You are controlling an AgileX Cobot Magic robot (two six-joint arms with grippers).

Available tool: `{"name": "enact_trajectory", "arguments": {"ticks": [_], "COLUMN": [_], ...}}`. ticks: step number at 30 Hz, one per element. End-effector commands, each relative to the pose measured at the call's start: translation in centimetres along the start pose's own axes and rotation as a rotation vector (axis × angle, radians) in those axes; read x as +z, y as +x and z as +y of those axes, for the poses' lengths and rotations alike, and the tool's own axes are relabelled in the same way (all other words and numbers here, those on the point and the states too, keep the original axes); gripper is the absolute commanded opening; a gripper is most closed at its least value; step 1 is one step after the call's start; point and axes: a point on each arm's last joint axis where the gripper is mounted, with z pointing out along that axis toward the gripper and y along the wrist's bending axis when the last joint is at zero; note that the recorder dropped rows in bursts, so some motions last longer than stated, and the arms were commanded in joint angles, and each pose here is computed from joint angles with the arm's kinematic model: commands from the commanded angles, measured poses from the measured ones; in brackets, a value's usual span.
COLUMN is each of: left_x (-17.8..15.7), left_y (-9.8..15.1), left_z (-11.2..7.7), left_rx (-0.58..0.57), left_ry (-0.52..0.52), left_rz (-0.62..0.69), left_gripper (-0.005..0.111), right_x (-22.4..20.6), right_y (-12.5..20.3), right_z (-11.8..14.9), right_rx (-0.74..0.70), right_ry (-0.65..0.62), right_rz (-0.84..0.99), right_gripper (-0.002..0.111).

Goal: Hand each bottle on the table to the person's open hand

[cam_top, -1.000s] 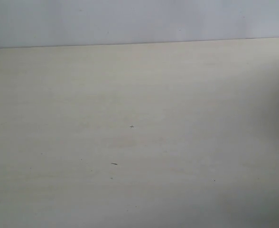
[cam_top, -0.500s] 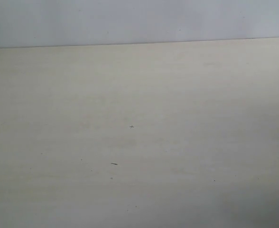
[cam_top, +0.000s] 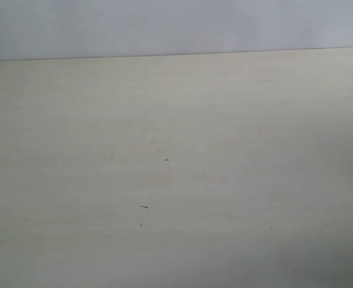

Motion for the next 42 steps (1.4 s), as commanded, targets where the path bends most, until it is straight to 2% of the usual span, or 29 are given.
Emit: {"name": "enact_trajectory", "arguments": {"ticks": [1,6,12,30,39,42], "left_x": [-0.5,-1.3,-1.3,-1.3,-1.4,-1.4], "left_y": [0.1,0.1,0.4,0.4,0.3,0.3], "left_z": [-0.2,-0.5,-0.8,-0.9,-1.2,-1.2], "left_rx": [0.003,0.019,0.035,0.023,-0.076,-0.076], "left_ry": [0.023,0.079,0.146,0.150,0.186,0.186], "left_rz": [-0.029,-0.091,-0.061,-0.060,-0.054,-0.054], "left_gripper": [0.000,0.000,0.000,0.000,0.000,0.000], "right_x": [0.0,0.0,0.0,0.0,0.0,0.0], "right_y": [0.1,0.1,0.1,0.1,0.1,0.1], "right_z": [0.0,0.0,0.0,0.0,0.0,0.0], "right_rx": [-0.002,-0.002,-0.002,-0.002,-0.002,-0.002], "right_ry": [0.006,0.006,0.006,0.006,0.005,0.005], "right_rz": [-0.006,-0.006,-0.006,-0.006,-0.004,-0.004], "right_gripper": [0.000,0.000,0.000,0.000,0.000,0.000]}}
